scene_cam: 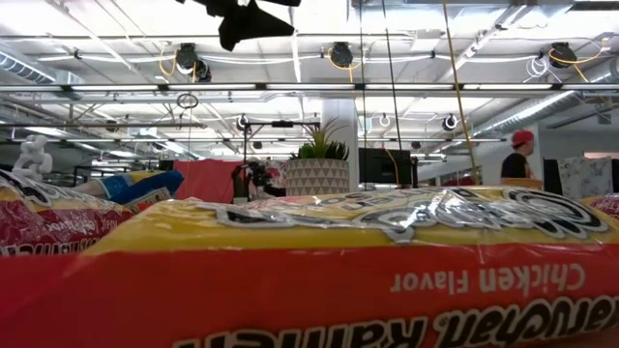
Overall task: Sort Maruchan noodles
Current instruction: Put the right blue noodle pack into the gray bin
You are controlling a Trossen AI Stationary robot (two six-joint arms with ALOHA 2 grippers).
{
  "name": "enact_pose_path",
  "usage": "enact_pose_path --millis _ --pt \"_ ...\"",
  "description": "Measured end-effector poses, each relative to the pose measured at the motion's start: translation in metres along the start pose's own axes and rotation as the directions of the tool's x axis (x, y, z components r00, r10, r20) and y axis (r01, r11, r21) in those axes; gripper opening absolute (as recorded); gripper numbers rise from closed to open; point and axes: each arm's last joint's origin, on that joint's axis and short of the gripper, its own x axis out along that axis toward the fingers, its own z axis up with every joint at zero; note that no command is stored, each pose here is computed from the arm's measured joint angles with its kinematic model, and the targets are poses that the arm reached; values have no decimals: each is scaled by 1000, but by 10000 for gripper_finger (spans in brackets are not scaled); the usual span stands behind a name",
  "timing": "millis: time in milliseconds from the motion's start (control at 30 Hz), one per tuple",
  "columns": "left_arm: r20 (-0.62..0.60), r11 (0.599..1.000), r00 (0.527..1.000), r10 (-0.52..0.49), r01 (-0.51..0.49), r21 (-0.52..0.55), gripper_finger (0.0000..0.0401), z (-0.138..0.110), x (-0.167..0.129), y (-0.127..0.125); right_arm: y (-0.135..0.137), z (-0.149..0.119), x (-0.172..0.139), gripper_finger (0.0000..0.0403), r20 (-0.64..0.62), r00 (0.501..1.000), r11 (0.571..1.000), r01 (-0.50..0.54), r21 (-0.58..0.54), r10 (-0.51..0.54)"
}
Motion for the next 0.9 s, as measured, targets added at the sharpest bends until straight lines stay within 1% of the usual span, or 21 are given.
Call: enact_pose_path --millis 100,167,300,367,433,667,733,900 --pt "0 1000 1000 -2 2 1 257 0 0 -1 3 -11 10 77 -117 993 997 41 66 -33" --pt "0 1000 1000 -3 3 1 257 0 0 -1 2 -19 15 77 -187 979 991 99 84 -82" --pt "0 1000 1000 -3 3 6 257 0 0 -1 -1 -33 20 77 -245 949 967 231 105 -200" --pt "0 1000 1000 -3 3 8 257 0 0 -1 -4 -39 21 77 -248 938 950 279 137 -240" --pt "0 1000 1000 -3 3 10 257 0 0 -1 -5 -45 24 77 -257 933 941 298 160 -252" --pt "0 1000 1000 -3 3 11 257 0 0 -1 -8 -64 30 77 -298 912 930 336 151 -282" --pt "0 1000 1000 -1 1 11 257 0 0 -1 -8 -66 31 77 -279 915 930 340 139 -293" --pt "1 1000 1000 5 -5 11 257 0 0 -1 -8 -66 31 77 -182 930 931 344 124 -319"
